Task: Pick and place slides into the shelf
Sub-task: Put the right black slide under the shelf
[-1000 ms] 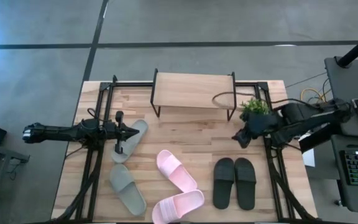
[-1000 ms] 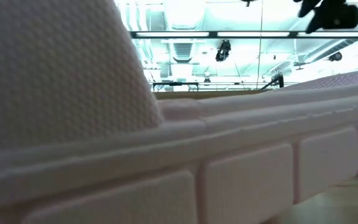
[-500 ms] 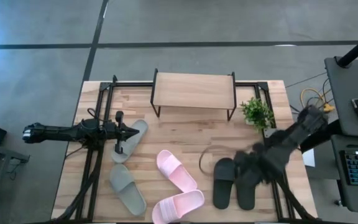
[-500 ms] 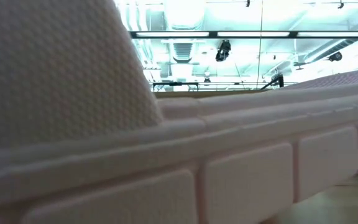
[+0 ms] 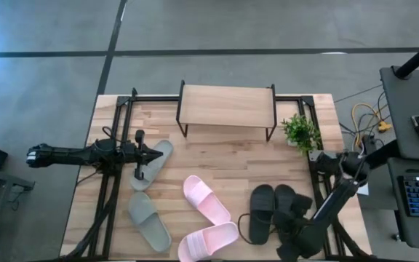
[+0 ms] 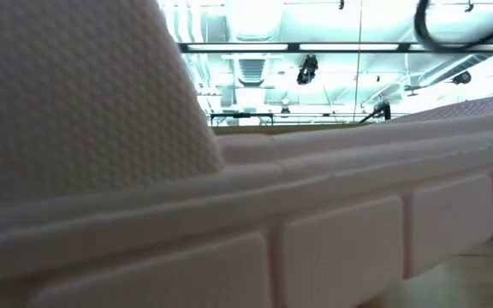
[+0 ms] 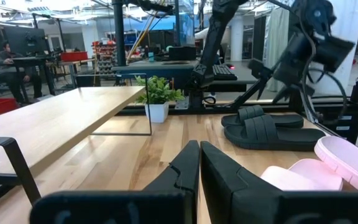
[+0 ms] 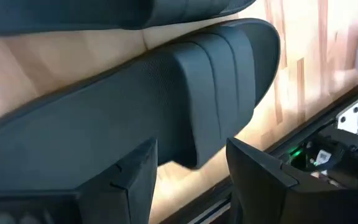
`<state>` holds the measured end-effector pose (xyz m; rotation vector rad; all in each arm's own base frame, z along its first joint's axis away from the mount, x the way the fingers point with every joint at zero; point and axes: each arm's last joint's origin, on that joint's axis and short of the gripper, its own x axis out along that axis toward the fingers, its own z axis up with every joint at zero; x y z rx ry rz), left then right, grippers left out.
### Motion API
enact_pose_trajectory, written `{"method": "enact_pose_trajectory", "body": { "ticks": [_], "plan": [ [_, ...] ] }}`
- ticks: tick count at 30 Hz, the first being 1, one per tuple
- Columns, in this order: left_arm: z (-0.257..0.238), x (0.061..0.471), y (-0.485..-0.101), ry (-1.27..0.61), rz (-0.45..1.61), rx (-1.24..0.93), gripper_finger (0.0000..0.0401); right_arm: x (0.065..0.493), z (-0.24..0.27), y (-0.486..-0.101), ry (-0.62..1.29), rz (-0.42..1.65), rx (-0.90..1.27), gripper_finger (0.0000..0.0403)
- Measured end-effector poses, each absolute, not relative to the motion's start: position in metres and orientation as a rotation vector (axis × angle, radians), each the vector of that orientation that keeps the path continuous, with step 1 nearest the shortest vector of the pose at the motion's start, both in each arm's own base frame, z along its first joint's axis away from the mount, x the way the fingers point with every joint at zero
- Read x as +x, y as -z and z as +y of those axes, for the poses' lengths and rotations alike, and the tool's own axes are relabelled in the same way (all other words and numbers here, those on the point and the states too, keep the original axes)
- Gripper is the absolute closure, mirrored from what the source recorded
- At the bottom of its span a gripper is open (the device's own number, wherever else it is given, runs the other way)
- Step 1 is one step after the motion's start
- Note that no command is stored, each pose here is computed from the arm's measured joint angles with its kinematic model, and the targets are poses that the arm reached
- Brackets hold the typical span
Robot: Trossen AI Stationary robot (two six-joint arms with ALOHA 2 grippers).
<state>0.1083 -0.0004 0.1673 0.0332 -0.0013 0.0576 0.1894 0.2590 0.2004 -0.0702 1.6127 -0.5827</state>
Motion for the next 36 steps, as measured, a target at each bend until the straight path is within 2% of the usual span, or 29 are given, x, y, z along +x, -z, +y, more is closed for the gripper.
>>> {"method": "enact_pose_trajectory", "body": {
  "ticks": [9, 20, 29, 36],
  "plan": [
    [0.0, 0.108, -0.167, -0.058, -0.002, 0.033, 0.0401, 0.199, 0.259, -0.173, 0.629, 1.659, -0.158, 0.0218],
    [0.0, 0.108, -0.167, -0.058, -0.003, 0.033, 0.0401, 0.199, 0.249, -0.178, 0.712, 1.553, -0.248, 0.0224],
    [0.0, 0.108, -0.167, -0.058, -0.003, 0.033, 0.0401, 0.203, 0.239, -0.168, 0.791, 1.535, -0.183, 0.0241],
    [0.0, 0.108, -0.167, -0.058, -0.003, 0.033, 0.0401, 0.21, 0.233, -0.154, 0.837, 1.535, -0.028, 0.0284]
  ]
}}
